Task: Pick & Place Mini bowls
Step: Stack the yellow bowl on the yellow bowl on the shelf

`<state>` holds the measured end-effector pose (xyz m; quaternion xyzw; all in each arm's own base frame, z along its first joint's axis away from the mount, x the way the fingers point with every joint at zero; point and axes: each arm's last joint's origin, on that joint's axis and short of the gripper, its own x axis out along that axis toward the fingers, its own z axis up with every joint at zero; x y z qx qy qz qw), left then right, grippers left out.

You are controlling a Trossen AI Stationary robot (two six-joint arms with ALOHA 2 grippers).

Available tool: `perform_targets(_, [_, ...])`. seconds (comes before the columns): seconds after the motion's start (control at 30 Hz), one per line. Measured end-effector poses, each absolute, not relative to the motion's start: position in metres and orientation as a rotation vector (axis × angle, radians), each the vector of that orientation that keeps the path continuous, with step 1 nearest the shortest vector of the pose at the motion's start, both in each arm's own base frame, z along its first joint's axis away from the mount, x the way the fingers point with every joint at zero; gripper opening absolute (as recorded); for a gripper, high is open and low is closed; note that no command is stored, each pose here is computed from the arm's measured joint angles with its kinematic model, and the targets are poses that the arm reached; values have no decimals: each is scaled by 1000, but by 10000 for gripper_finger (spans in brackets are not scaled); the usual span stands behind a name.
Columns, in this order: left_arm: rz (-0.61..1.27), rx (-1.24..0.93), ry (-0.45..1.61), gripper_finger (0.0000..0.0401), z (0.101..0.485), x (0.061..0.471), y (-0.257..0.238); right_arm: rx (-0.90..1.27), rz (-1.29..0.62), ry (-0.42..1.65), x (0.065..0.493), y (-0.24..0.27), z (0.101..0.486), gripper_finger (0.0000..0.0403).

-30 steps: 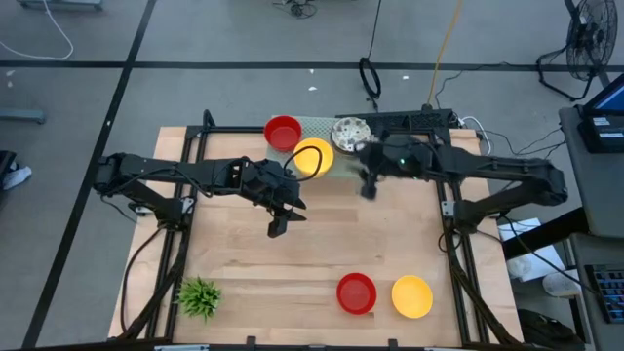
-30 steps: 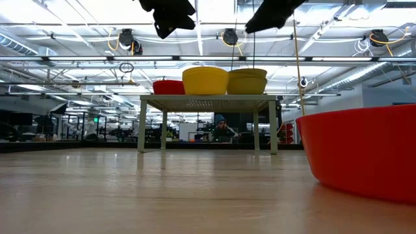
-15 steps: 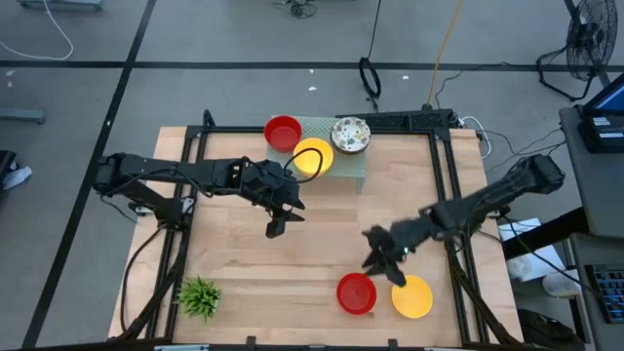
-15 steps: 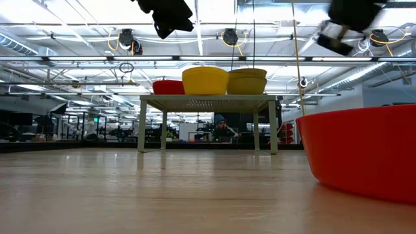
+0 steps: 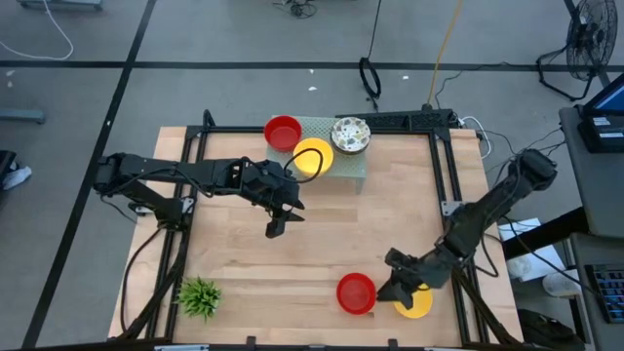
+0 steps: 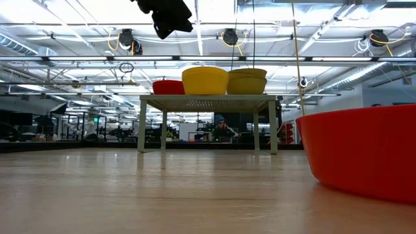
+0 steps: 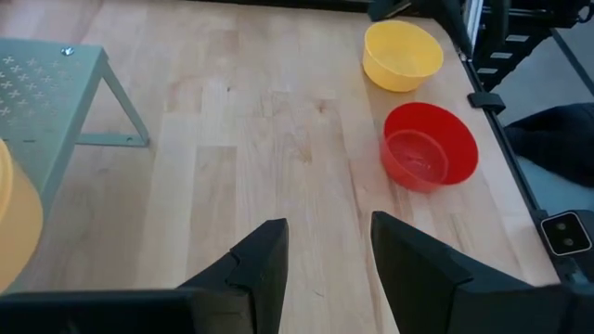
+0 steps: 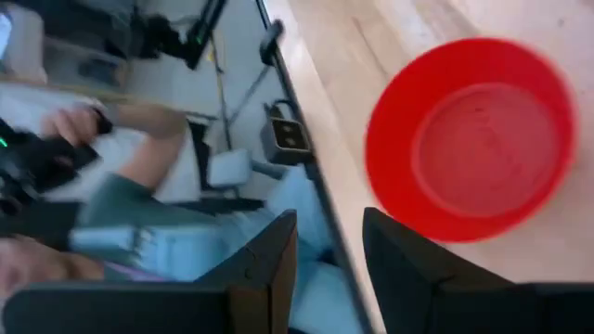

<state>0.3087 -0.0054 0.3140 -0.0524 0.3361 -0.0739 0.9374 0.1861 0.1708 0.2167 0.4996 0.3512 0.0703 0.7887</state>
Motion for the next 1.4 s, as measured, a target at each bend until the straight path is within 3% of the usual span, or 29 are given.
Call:
perform_targets(0.3, [-115,-71,685,159,314,309,-4,1172,77,813,196,196,204,116])
perform_targets(0.63, [-115,-54,683,159,314,309,-4,1108,120,735,215,198,223,116])
perform_targets(1.0, [-94,-112,722,159,311,307,-4,620,265,507,249,188,290,116])
perform_targets(1.2, [-78,-158,735,159,311,306,-4,423,16,664,240,182,308,116])
perform_targets(1.4, [-88,-159,735,159,311,306,-9,570,-236,926,224,194,272,116])
